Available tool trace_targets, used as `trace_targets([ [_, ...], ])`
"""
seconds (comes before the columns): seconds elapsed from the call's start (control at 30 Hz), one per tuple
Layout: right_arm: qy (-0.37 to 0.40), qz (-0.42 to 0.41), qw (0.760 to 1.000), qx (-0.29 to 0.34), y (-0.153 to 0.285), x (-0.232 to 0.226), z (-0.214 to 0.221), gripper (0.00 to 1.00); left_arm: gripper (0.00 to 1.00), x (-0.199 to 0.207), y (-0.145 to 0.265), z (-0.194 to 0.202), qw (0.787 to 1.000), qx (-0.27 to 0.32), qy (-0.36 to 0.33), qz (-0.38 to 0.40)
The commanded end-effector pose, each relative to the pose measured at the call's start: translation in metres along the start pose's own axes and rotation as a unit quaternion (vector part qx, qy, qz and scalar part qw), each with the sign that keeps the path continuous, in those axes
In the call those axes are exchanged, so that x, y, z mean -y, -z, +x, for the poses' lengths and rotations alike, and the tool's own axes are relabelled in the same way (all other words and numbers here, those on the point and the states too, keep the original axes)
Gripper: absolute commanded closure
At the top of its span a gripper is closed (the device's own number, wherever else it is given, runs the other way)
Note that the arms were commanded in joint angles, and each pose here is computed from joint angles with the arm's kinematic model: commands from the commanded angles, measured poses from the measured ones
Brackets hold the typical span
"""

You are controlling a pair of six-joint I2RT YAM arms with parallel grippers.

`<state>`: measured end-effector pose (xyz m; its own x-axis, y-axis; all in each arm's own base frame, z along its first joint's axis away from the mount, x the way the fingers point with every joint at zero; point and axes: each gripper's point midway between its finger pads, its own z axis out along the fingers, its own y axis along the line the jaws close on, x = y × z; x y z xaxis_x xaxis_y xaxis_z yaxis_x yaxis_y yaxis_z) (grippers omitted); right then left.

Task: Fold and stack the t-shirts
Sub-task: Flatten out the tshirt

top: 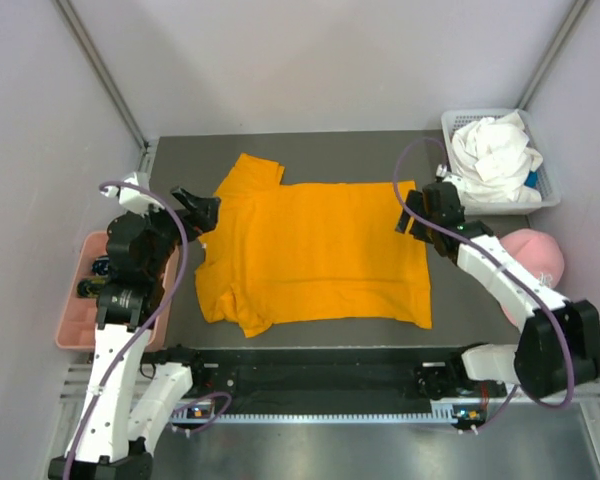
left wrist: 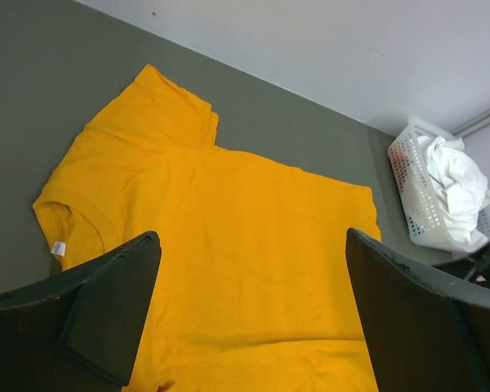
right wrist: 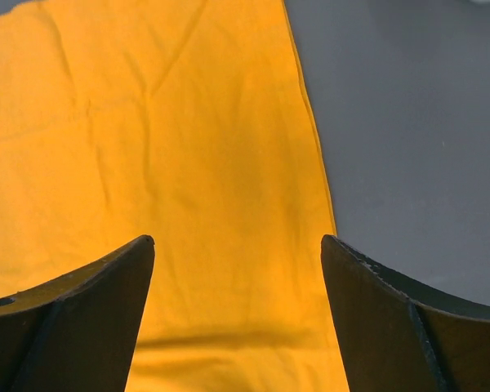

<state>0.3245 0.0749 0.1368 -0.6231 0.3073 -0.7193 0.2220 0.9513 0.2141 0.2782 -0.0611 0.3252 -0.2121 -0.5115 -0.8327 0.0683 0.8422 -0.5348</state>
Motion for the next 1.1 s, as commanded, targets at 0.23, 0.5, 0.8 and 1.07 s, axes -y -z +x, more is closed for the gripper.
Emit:
trace_targets([
  [0.23, -0.025, 0.026, 0.998, 0.054, -0.086, -0.011, -0.099, 0.18, 0.01, 0.010, -0.028, -0.007, 0.999, 0.017, -0.021, 0.039],
  [0.5, 0.010, 0.035, 0.999, -0.008, -0.150, -0.001, -0.106, 0.18, 0.01, 0.002, -0.059, 0.012, 0.999, -0.005, -0.001, 0.042],
  [0.8, 0.027, 0.027, 0.997, -0.062, -0.190, -0.006, -0.089, 0.20, 0.01, -0.005, -0.070, 0.024, 0.999, -0.022, -0.003, 0.036],
  [1.07, 0.016, 0.030, 0.996, -0.084, -0.200, 0.007, -0.079, 0.25, 0.01, -0.008, -0.072, 0.031, 0.999, -0.030, -0.004, 0.036],
])
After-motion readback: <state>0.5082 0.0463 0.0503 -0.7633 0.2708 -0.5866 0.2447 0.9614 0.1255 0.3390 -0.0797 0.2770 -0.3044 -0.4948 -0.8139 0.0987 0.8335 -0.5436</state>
